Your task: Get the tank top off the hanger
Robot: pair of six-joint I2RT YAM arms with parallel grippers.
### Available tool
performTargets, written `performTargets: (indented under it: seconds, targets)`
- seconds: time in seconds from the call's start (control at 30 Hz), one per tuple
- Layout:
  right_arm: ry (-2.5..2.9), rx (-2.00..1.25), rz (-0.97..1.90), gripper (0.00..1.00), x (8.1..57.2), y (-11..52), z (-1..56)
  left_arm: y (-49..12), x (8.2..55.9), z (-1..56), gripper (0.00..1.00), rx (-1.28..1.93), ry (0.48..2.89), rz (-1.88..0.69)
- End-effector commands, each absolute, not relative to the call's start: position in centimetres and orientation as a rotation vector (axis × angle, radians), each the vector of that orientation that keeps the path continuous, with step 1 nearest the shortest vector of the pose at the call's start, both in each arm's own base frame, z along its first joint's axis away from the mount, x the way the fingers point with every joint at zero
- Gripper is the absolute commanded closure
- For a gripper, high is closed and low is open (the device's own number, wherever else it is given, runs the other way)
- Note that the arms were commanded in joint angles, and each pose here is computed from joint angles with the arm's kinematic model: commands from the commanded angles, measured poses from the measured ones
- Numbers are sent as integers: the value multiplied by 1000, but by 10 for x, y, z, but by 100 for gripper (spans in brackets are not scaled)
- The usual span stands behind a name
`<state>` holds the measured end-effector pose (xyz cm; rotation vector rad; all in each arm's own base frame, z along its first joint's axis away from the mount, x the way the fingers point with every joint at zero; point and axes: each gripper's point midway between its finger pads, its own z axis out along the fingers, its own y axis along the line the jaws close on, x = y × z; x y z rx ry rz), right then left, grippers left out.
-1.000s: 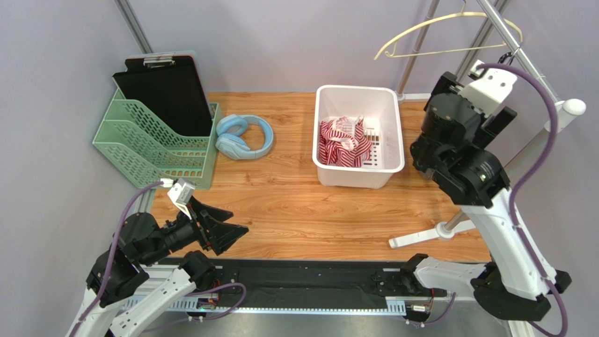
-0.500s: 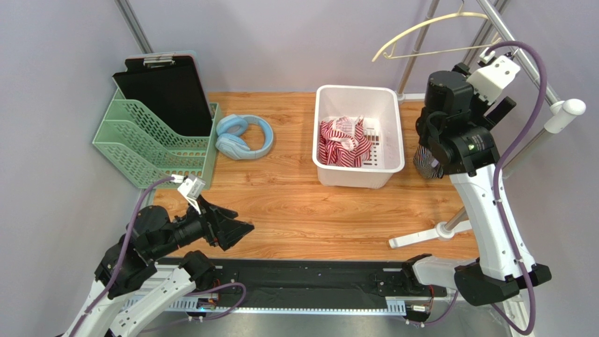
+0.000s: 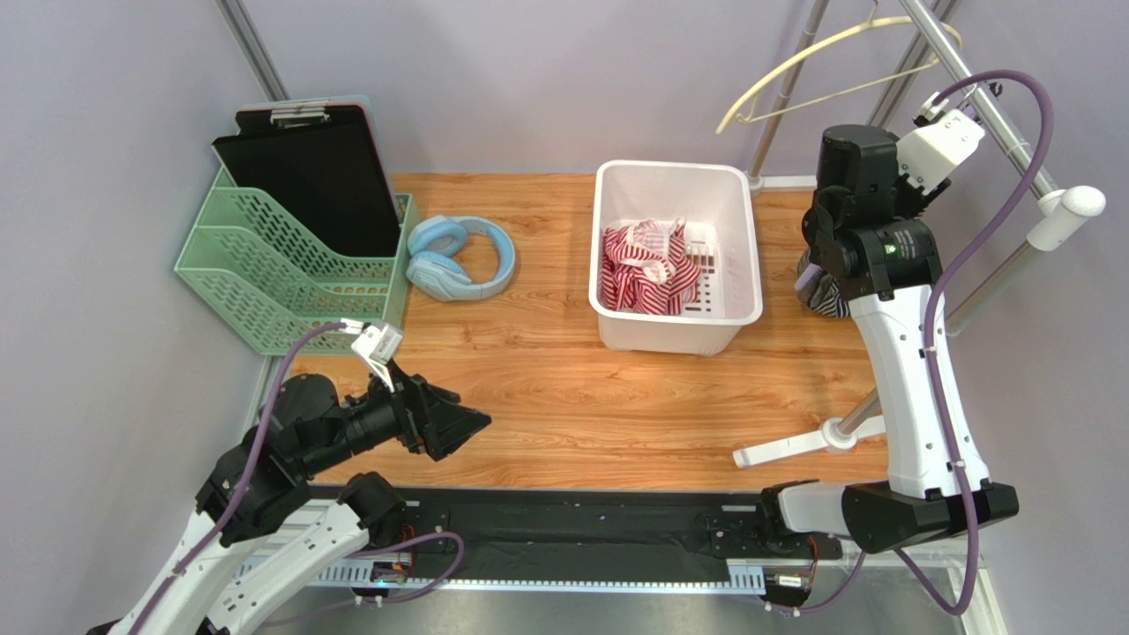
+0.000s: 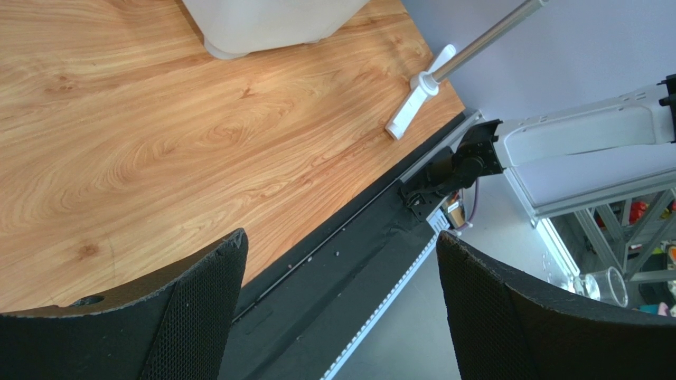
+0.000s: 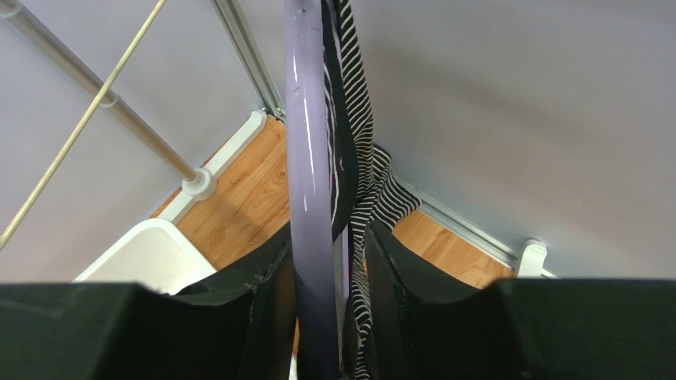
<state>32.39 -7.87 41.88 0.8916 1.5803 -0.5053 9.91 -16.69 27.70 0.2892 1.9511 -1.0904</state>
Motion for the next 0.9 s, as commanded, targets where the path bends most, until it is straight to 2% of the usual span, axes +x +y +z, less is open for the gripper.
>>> performTargets:
  seconds: [0.0,0.03,0.07,0.1,0.2,0.6,0.87]
  targets:
    - [1532,927,-412,68,320,-76,430,-173,101,285,8,294,1922,-1125]
    - [1527,927,-402,78,319,-76,433,-172,101,285,8,293,1920,-1124]
    - [1522,925,-388,83,317,-75,436,-172,100,285,8,296,1919,-1127]
    - [1519,926,-387,92,315,-76,439,-172,99,286,8,300,1913,-1130]
    - [1497,926,-372,100,307,-77,451,-170,97,286,8,298,1907,-1130]
    - [1433,789,-190,100,285,-58,523,-163,90,286,8,300,1883,-1134]
    - [1547,653,15,100,286,-21,508,-159,87,284,8,286,1889,-1134]
